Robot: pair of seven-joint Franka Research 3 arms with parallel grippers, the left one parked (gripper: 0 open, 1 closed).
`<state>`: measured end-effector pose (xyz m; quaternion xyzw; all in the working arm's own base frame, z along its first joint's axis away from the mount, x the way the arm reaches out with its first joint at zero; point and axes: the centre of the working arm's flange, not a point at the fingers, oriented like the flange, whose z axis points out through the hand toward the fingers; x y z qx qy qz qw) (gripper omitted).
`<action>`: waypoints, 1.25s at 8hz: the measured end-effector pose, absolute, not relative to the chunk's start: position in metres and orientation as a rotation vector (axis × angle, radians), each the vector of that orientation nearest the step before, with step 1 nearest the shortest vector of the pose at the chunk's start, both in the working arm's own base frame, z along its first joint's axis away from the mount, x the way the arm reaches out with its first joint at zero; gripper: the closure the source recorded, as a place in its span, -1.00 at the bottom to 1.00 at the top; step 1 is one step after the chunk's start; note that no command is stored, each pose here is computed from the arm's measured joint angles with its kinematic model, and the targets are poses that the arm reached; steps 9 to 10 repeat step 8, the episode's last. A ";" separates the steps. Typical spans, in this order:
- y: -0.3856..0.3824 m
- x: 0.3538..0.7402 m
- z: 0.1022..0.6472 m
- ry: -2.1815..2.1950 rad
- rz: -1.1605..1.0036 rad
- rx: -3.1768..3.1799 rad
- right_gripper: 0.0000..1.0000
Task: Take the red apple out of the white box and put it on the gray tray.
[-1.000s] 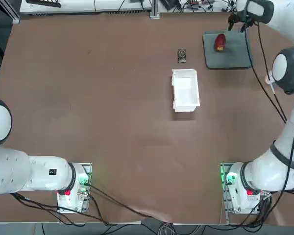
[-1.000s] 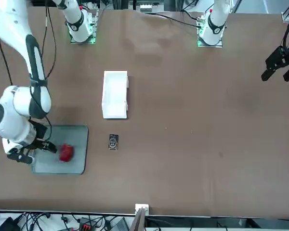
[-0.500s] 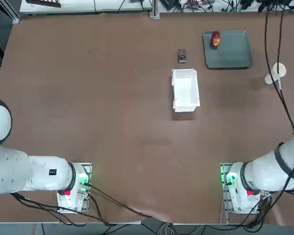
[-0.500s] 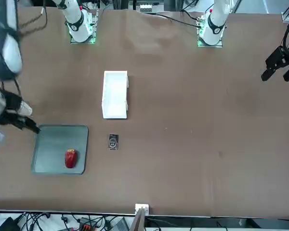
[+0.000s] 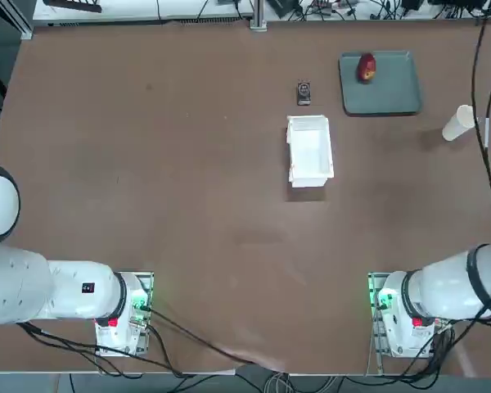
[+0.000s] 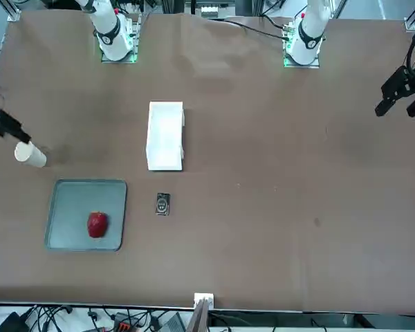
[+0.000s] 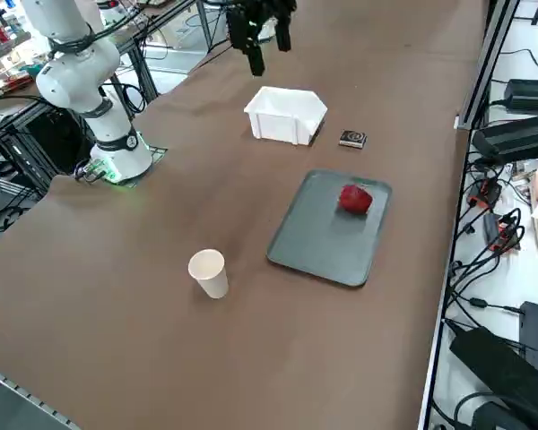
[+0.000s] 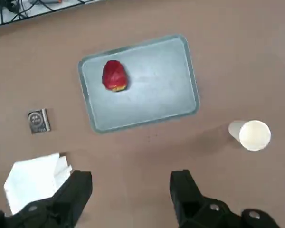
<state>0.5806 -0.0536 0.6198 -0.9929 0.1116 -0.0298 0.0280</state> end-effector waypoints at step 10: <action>-0.027 0.602 0.605 0.265 0.055 -3.173 -1.00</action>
